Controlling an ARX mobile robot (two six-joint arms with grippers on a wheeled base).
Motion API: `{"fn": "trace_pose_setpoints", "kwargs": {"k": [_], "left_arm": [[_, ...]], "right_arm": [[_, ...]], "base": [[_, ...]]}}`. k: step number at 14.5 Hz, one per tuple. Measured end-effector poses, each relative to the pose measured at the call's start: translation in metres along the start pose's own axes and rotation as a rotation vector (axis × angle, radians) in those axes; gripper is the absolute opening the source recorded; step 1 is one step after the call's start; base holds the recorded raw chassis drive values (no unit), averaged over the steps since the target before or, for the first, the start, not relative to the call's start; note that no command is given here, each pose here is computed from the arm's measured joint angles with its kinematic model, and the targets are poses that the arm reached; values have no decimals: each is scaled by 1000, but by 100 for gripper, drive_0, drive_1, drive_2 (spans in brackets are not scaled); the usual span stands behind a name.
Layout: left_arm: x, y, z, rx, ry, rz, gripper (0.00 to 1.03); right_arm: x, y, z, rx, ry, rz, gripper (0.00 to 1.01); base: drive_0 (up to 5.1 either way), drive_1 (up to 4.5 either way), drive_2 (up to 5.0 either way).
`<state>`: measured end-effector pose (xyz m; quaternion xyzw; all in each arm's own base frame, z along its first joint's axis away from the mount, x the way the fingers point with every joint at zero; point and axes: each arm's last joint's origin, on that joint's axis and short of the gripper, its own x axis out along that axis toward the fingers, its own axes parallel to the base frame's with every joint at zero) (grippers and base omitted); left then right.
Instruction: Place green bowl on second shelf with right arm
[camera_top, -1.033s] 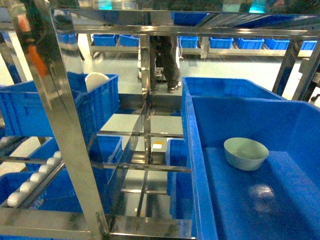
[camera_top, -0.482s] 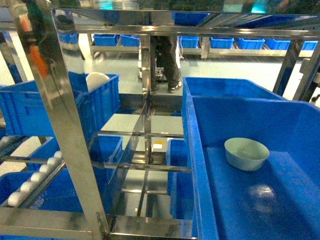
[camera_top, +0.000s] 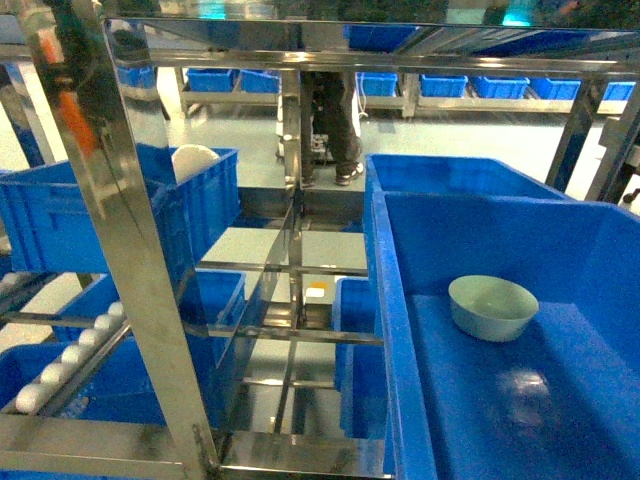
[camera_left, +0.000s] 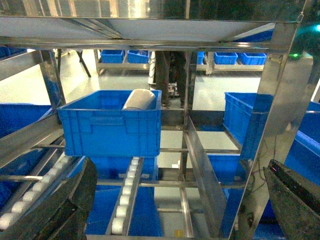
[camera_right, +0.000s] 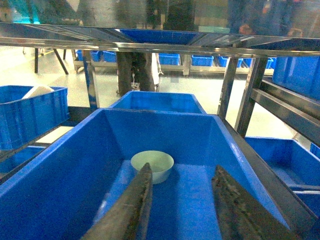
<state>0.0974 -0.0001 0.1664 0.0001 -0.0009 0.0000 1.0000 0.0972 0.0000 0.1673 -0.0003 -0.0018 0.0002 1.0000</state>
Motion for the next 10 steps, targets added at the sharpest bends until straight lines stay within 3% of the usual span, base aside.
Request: {"fn": "trace_pose_setpoints", "kwargs": {"k": [5,10], "left_arm": [[0,0,0,0,0,0,98],[0,0,0,0,0,0,98]], "right_arm": [[0,0,0,0,0,0,100],[0,0,0,0,0,0,98]], "base": [[0,0,0],[0,0,0]]}}
